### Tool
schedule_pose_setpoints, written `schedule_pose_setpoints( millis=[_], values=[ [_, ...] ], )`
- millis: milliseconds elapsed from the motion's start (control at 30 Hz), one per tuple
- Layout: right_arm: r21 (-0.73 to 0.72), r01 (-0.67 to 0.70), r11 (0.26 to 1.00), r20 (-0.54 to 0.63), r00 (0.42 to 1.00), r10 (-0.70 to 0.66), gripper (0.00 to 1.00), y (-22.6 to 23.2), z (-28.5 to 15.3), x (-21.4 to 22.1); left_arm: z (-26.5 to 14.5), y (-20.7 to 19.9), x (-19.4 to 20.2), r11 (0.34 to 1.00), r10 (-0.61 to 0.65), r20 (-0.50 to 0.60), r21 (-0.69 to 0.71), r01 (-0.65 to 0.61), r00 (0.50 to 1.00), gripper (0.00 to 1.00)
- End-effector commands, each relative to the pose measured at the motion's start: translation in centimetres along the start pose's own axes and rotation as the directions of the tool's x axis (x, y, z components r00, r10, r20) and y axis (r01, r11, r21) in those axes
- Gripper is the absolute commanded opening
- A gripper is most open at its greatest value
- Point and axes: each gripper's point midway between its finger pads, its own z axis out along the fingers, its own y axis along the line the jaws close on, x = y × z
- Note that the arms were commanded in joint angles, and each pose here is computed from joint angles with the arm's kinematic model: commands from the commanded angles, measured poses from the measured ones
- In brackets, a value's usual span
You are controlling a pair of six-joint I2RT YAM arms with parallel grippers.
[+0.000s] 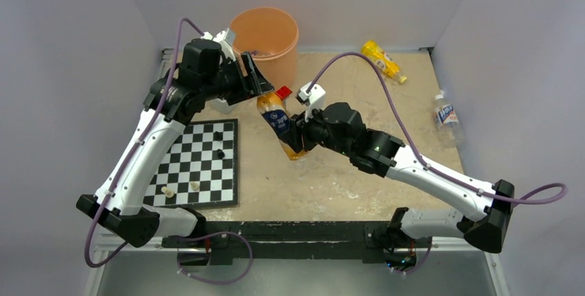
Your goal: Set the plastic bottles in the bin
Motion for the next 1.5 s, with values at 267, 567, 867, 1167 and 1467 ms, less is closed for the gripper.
schedule_pose_setpoints(
  millis=[267,567,867,1167,1467],
  values=[
    [0.074,-0.047,0.996,0.066,0.997,0.042,0.87,-0.8,-0.6,-1.7,1.3,-1.2,-1.0,0.997,-0.012,0.049,0.079,0.008,0.999,0.00],
    [0.177,-0.177,0.968,0.202,0.969,0.141,0.94,-2.8,-4.2,-4.7,-1.8,-0.6,-7.8,0.987,0.147,0.291,-0.099,-0.123,0.945,0.00],
    [0.250,-0.319,0.914,0.398,0.895,0.203,0.97,-5.6,-10.4,-7.5,-6.1,-4.6,-18.7,0.957,0.291,0.594,-0.199,-0.213,0.750,0.00],
    [0.388,-0.385,0.837,0.364,0.899,0.244,0.98,-8.4,-12.6,-4.5,-4.1,-6.4,-27.2,0.946,0.324,0.809,-0.262,-0.194,0.491,0.00],
    [0.484,-0.406,0.776,0.317,0.907,0.277,0.98,-10.0,-13.8,-1.4,6.4,-0.6,-29.7,0.929,0.366,0.766,-0.332,-0.162,0.528,0.00]
  ],
)
